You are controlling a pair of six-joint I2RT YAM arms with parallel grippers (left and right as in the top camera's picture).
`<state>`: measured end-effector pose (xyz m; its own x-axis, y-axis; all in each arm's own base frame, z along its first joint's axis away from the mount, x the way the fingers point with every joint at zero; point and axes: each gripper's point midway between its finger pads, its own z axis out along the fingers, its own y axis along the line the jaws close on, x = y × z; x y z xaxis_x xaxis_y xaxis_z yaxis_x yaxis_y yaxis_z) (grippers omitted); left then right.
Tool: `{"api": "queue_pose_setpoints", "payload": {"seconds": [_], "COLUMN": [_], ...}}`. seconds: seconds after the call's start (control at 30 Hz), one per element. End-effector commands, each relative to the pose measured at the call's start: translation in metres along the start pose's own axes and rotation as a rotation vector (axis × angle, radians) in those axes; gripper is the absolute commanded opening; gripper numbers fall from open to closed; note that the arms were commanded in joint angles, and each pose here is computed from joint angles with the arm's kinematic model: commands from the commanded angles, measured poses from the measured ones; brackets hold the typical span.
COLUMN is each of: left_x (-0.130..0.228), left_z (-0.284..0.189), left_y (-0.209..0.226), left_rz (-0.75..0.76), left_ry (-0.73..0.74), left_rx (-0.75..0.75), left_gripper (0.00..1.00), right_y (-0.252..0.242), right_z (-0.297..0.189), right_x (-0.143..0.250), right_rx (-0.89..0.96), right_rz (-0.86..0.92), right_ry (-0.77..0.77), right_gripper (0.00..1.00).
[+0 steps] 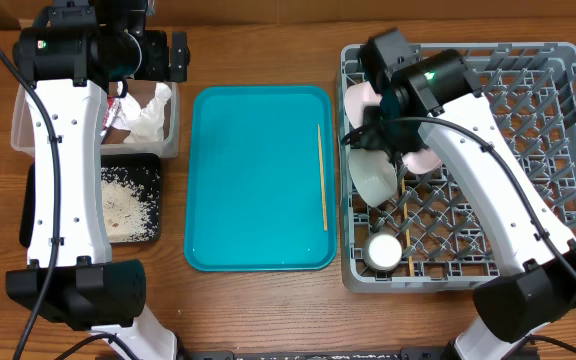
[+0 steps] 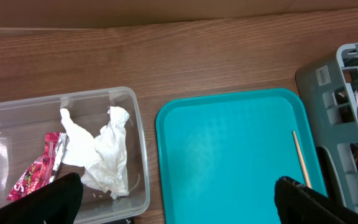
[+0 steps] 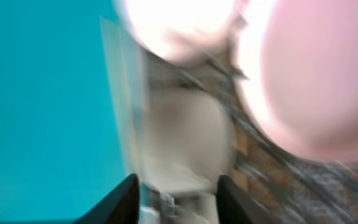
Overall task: Sort waste into correct bins and load items into the dishwasher
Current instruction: 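Return the right gripper to the tray and grasp the second chopstick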
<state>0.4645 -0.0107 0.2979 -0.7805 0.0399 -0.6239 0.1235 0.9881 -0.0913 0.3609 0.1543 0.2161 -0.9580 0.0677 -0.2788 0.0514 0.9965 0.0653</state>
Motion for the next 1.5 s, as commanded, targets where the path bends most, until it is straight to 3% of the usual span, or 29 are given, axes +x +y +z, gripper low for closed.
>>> {"api": "queue_pose_setpoints", "payload": {"seconds": [0.0,0.13,0.17,0.47,0.73,1.03,1.47], "left_x": [-0.004,-0.004,-0.004,-0.004,-0.004,-0.004,-0.004], "left_z": [-0.001,-0.001,-0.001,-0.001,-0.001,-0.001,-0.001], "left_y": [0.000,0.000,0.000,0.000,0.000,0.000,0.000], "left_rz": [-0.002,-0.002,-0.002,-0.002,-0.002,-0.002,-0.002], "left_ry": [-0.012,-0.012,-0.012,-0.012,-0.012,-0.012,-0.012], "left_rx": [-0.005,-0.005,-0.005,-0.005,-0.005,-0.005,-0.005], "left_gripper": [1.00,1.00,1.00,1.00,1.00,1.00,1.00], "right_y": [0.064,0.111,0.120,0.153,0.147,0.128,0.100], "right_z": [-0.021,-0.031,-0.033,-0.031,0.045,0.144,0.202], "right_x": [0.003,0.001,0.000,-0.011,0.004,0.018,0.030], "right_rx": [-0.240,-0.322,-0.336,-0.410,-0.290,-0.078,0.092], "right_rz": [-0.098,-0.187,-0.201,-0.232,-0.249,-0.171,-0.090], "right_ry": [-0.031,-0.130,-0.151,-0.243,-0.113,0.013,0.069], "right_gripper": [0.54,0.95,1.00,1.00,0.98,0.81,0.79]}}
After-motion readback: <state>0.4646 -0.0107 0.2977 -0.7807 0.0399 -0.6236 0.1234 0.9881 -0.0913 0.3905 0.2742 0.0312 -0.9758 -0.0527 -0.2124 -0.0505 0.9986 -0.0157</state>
